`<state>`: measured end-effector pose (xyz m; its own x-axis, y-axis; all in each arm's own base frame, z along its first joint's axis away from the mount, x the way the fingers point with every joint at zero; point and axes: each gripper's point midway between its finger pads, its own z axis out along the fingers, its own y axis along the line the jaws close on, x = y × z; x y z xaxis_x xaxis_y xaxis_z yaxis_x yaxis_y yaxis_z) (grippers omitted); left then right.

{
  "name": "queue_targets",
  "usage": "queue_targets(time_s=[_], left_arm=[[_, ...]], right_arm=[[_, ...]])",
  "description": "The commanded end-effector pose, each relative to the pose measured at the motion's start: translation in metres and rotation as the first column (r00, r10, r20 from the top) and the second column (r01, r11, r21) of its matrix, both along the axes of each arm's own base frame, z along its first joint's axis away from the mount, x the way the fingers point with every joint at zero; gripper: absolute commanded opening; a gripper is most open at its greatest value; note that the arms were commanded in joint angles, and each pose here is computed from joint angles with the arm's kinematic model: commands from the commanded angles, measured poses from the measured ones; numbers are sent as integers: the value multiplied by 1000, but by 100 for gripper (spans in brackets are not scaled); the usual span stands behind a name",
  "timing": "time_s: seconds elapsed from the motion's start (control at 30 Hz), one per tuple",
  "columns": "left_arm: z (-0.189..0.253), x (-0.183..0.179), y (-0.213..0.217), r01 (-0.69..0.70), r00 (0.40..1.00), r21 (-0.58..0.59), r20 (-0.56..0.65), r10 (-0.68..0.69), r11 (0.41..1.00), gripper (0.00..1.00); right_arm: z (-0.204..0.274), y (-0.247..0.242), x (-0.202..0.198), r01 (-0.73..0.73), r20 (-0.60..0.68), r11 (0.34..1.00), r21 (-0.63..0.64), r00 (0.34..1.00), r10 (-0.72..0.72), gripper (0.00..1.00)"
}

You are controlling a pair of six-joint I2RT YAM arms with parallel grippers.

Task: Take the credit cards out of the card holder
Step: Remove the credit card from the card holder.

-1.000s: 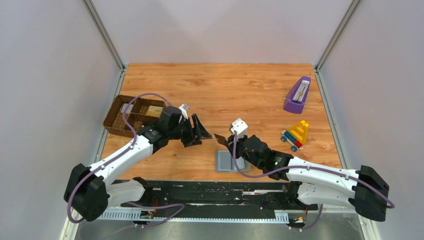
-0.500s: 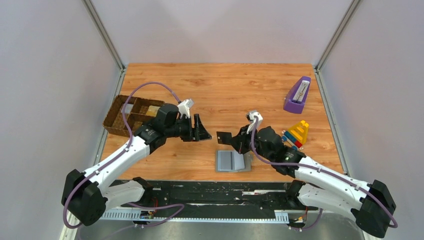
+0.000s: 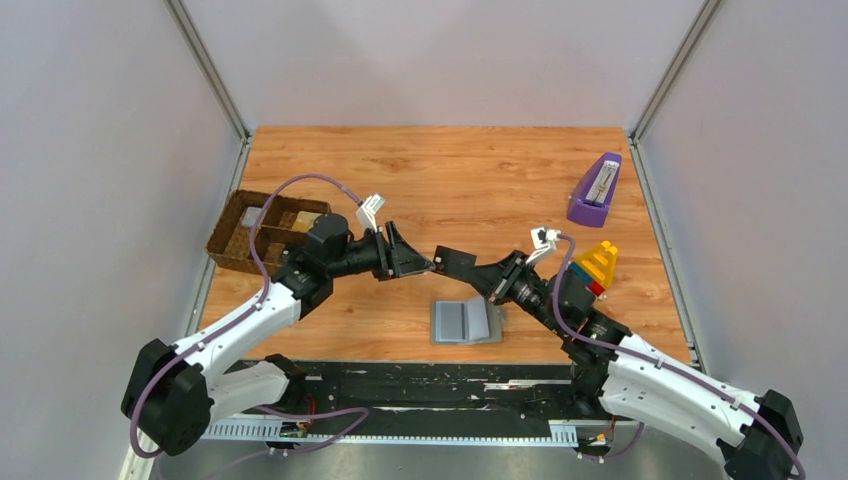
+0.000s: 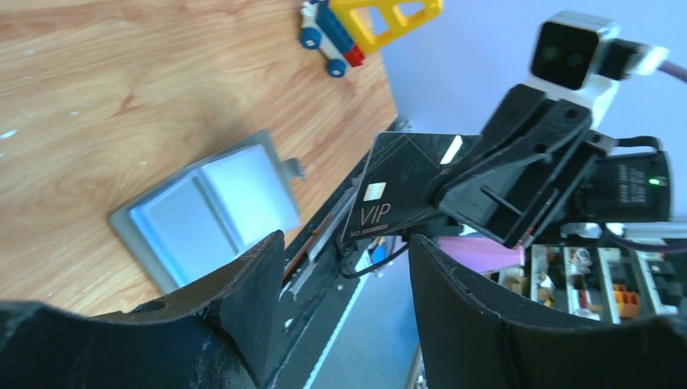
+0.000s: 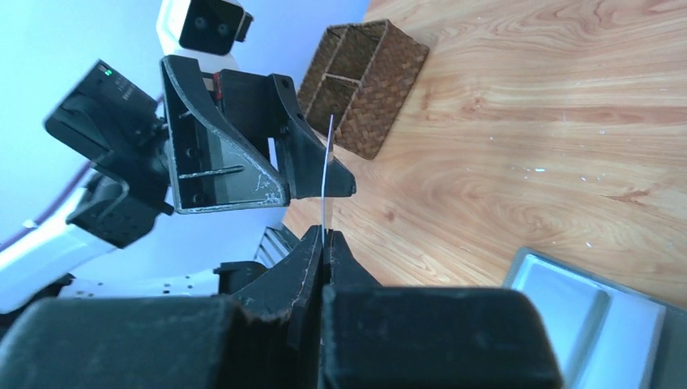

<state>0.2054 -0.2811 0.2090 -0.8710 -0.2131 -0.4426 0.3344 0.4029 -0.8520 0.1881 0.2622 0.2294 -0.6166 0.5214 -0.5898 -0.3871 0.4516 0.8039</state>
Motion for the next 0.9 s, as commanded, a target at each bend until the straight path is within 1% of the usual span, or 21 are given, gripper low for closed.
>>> queue_targets(time_s=[0.0,0.1,0.13,0.23,0.3,0.33,0.37,0.4,0.47,0.57,0.6,0.7,0.77,0.87], left_arm=[[45,-3,-9,45,997,-201,78,-30,979,64],[52,-7,-13,83,994,-268,90,-61,960,60],[52,-8,-15,94,994,-283,85,-73,954,57],[48,-8,-17,104,994,-296,70,-87,949,51],[47,-8,-18,107,994,-312,66,-91,944,45],[47,-9,-18,107,994,-319,62,-91,942,39],[46,-9,-18,106,994,-319,61,-91,942,34],[47,-9,-17,105,994,-321,64,-89,941,24],[46,-8,-17,97,995,-318,65,-80,943,15],[47,-6,-16,97,994,-309,72,-78,946,6],[47,-6,-16,99,994,-307,75,-80,946,1],[46,-2,-13,90,994,-293,82,-69,952,0],[44,4,-5,71,995,-273,86,-49,959,0],[39,24,19,-7,995,-221,95,29,975,0]], right_arm=[[27,-6,1,31,14,987,156,999,-34,0],[25,-6,-1,26,9,985,168,1000,-28,0],[25,-6,-1,24,7,984,176,1000,-26,0],[25,-5,-4,14,1,980,199,1000,-14,0],[25,-5,-4,13,-4,979,205,1000,-12,0],[25,-5,-4,15,-6,979,205,1000,-14,0],[24,-5,-4,17,-8,979,204,1000,-15,0],[23,-5,-4,17,-9,979,203,1000,-15,0],[21,-4,-3,18,-14,980,198,1000,-16,2],[16,-2,-4,8,-24,981,194,1000,-3,5],[14,-1,-4,5,-28,981,193,1000,1,7],[8,-1,-5,4,-37,984,180,999,3,17],[7,-4,-5,11,-31,986,167,999,-5,26],[6,-9,-6,18,-13,990,139,1000,-17,44]])
